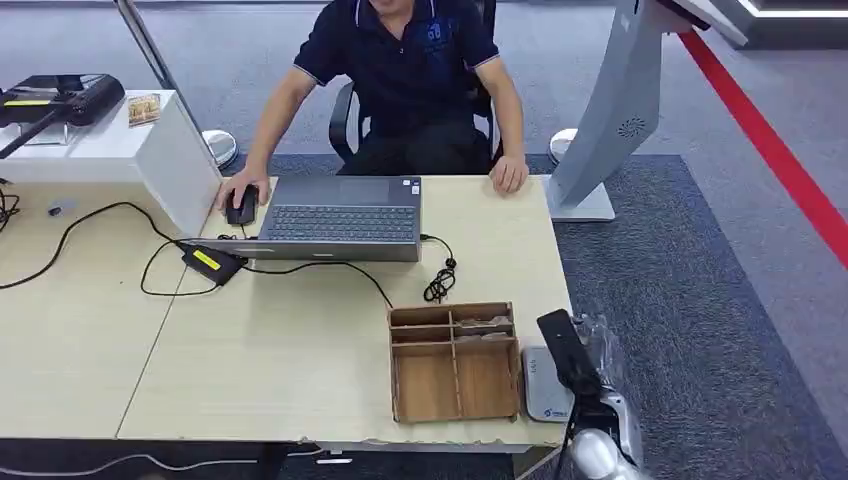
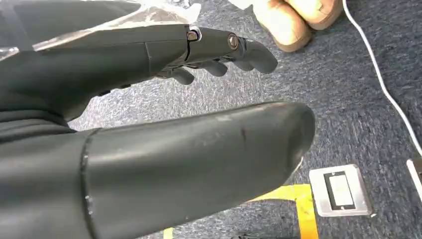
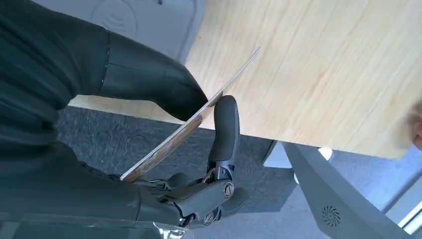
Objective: Pass the card to the sensor for recognition and then transmit it.
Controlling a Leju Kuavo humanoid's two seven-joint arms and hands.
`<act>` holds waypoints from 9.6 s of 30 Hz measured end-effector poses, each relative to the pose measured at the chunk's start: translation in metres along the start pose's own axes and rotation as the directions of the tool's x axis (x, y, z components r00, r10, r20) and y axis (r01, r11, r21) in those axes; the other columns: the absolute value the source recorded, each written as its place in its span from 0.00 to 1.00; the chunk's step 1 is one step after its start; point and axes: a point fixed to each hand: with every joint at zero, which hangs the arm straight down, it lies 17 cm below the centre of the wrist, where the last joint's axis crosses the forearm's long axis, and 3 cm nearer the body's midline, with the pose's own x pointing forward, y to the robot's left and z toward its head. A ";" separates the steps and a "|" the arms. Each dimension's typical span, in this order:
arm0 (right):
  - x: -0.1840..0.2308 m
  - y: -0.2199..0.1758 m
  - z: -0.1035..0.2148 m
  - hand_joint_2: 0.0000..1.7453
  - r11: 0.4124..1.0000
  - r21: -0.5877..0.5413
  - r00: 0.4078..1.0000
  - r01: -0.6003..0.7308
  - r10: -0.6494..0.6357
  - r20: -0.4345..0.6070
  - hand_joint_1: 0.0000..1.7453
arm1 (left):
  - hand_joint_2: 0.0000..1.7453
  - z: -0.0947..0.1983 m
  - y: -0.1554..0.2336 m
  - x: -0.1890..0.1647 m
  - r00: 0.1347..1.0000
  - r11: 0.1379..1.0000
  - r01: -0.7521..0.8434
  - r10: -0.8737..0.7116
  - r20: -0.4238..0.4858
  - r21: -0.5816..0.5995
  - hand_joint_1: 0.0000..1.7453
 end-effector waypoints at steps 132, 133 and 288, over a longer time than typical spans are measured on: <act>0.145 -0.021 -0.024 1.00 0.994 -0.075 0.958 0.075 -0.051 0.283 1.00 | 0.00 0.004 0.000 0.026 0.996 0.998 0.064 -0.063 0.055 -0.004 0.00; 0.143 -0.022 -0.023 1.00 0.994 -0.077 0.959 0.073 -0.049 0.279 1.00 | 0.00 0.004 0.000 0.026 0.996 0.998 0.063 -0.063 0.056 -0.004 0.00; 0.232 0.051 0.100 1.00 0.836 0.034 0.617 -0.548 0.377 0.691 0.00 | 0.00 0.002 0.006 0.030 0.996 0.997 0.081 -0.080 0.035 -0.010 0.00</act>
